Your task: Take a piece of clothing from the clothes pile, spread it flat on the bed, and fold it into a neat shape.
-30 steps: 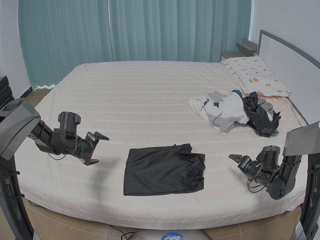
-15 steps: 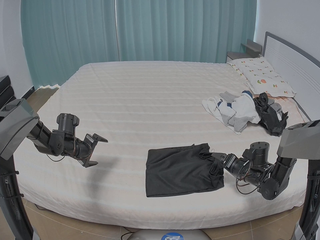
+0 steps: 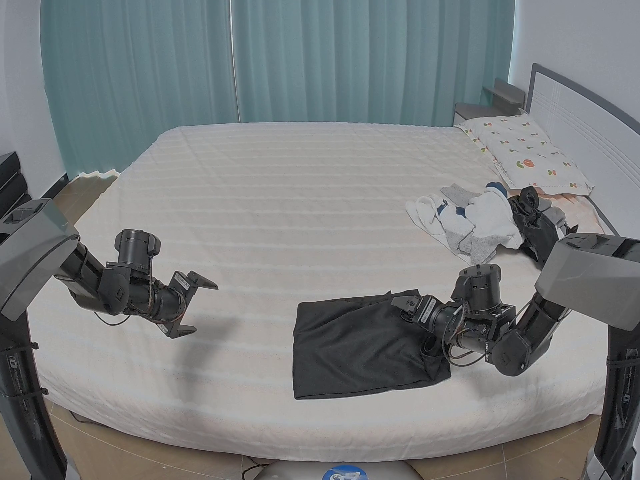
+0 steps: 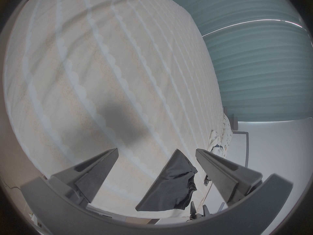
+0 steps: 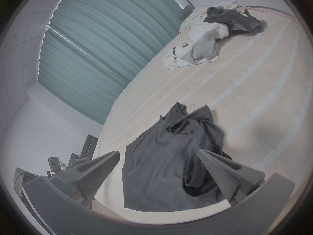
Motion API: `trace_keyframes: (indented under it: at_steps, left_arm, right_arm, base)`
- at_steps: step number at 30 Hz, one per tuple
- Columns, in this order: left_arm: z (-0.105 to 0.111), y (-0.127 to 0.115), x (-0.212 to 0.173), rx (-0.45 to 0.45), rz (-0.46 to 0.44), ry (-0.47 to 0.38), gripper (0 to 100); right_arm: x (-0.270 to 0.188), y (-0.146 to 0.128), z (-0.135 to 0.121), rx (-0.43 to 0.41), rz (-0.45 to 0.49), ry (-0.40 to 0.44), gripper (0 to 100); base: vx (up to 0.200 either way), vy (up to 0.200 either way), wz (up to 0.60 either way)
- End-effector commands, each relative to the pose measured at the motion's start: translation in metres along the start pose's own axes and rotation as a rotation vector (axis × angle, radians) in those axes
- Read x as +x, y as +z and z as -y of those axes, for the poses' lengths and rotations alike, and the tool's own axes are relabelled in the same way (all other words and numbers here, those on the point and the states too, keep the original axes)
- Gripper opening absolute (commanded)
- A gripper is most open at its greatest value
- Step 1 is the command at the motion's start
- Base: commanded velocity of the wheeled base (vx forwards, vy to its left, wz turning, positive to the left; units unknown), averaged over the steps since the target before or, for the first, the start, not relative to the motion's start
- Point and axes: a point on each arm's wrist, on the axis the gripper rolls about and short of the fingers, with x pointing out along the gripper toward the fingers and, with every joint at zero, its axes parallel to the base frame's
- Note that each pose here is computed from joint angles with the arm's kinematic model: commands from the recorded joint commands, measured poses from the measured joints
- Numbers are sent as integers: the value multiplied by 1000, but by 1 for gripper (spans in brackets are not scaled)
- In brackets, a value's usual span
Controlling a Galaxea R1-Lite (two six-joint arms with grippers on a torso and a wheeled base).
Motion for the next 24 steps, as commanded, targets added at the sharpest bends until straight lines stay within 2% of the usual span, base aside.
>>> trace_keyframes:
  at_steps: [1, 17, 24]
  left_arm:
    - [-5, -3, 0, 26, -11, 13, 100]
    - [-6, -3, 1, 29, -8, 20, 100]
    - [-6, -3, 1, 29, -8, 20, 100]
  right_arm:
    - [25, -5, 8, -5, -31, -34, 100]
    - [58, 3, 1, -7, -74, -84, 100]
    - [77, 23, 9, 12, -9, -136, 100]
  base:
    - [0, 0, 0]
    - [0, 0, 0]
    - [0, 0, 0]
